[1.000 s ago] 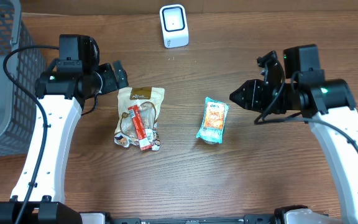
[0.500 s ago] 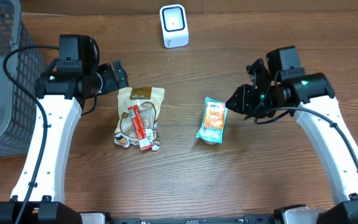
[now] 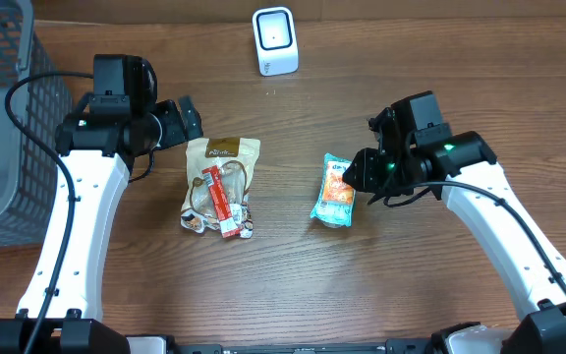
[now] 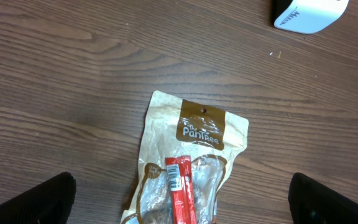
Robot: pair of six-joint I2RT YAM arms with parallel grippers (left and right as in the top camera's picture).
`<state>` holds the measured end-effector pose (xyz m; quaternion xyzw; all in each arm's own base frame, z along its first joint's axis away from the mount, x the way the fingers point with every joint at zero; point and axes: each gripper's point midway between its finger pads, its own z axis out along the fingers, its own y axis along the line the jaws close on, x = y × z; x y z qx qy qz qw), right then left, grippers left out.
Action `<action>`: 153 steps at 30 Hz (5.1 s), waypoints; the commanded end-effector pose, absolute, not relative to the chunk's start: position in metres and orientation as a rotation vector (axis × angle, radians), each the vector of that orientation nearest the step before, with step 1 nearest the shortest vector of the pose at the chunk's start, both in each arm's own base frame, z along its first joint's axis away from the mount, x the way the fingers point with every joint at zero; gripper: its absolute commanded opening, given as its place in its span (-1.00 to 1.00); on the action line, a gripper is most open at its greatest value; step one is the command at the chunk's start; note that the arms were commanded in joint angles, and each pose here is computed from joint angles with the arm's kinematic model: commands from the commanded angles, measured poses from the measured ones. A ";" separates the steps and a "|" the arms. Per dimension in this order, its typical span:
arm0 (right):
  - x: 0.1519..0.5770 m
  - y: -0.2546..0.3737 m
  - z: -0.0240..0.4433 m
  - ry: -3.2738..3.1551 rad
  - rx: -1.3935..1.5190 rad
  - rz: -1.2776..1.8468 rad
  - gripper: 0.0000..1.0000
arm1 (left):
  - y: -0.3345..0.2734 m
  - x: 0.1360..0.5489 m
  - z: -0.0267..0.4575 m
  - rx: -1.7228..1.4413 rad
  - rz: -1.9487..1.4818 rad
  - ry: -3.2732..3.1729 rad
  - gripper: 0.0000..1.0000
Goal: Scan the item barcode
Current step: 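Move the right gripper over the teal pack at table center, then grasp the small orange-white Kleenex pocket pack with the right gripper, then carry the Kleenex pack to the right and set it on the table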
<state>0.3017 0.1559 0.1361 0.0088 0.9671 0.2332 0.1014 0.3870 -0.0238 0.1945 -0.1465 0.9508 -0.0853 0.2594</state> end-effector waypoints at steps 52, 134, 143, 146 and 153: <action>0.329 -0.002 0.126 2.640 0.148 -0.809 -0.92 | -0.022 0.388 0.200 -0.365 -0.220 2.563 1.00; 0.340 -0.027 0.060 2.915 0.262 -0.623 0.19 | -0.022 0.388 0.200 -0.365 -0.220 2.563 1.00; 0.325 -0.035 0.044 3.050 0.542 -0.177 0.13 | -0.022 0.388 0.200 -0.365 -0.220 2.563 1.00; 0.322 -0.038 0.043 3.059 0.570 -0.160 0.07 | -0.022 0.388 0.200 -0.365 -0.220 2.563 0.99; 0.318 -0.034 0.040 3.075 0.569 -0.128 -0.17 | -0.022 0.388 0.200 -0.365 -0.220 2.563 1.00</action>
